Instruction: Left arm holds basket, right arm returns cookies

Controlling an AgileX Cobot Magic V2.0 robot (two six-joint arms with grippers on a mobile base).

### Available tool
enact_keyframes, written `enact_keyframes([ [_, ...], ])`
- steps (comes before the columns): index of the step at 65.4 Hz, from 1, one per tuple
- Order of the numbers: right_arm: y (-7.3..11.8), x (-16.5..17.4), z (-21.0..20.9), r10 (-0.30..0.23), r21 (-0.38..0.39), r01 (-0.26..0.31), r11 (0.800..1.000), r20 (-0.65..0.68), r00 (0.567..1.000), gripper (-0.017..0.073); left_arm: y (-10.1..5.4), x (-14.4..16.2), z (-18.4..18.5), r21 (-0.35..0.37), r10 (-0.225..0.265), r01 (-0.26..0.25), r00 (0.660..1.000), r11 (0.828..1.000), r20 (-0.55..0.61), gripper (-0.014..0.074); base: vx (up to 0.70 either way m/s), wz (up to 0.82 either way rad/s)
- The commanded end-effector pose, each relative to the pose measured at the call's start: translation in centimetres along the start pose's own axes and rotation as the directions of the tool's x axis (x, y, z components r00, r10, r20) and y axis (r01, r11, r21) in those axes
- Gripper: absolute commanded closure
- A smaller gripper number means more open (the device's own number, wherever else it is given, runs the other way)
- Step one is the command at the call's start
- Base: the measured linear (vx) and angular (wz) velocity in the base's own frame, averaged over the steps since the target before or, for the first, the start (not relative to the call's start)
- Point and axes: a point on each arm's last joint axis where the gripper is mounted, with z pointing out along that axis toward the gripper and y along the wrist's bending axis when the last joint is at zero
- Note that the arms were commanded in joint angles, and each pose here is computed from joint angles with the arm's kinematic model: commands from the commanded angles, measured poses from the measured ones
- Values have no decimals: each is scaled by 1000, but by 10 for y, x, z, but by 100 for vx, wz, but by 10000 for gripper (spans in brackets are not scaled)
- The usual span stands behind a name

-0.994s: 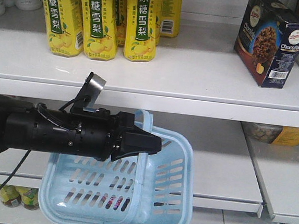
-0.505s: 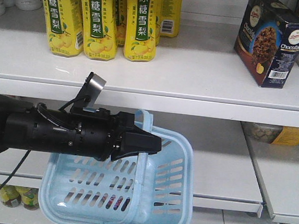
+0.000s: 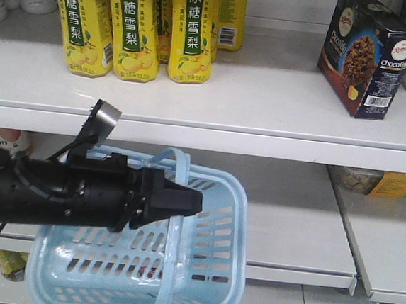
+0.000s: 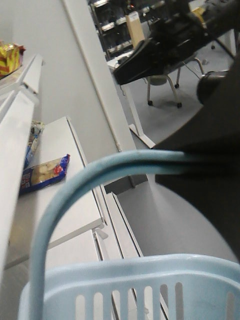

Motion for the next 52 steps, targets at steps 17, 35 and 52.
enact_keyframes([
  [17, 2, -12, -2, -26, -18, 27, 999, 66, 997, 565, -16, 70, -72, -24, 134, -131, 977, 991, 167, 596, 0, 0],
  [35, 2, -12, -2, -26, -18, 27, 999, 66, 997, 565, 11, 123, -124, -364, 684, -610, 720, 704, 116, 596, 0, 0],
  [52, 2, -12, -2, -26, -18, 27, 999, 66, 997, 565, 39, 144, -147, -538, 684, -516, 709, 667, 169, 596, 0, 0],
])
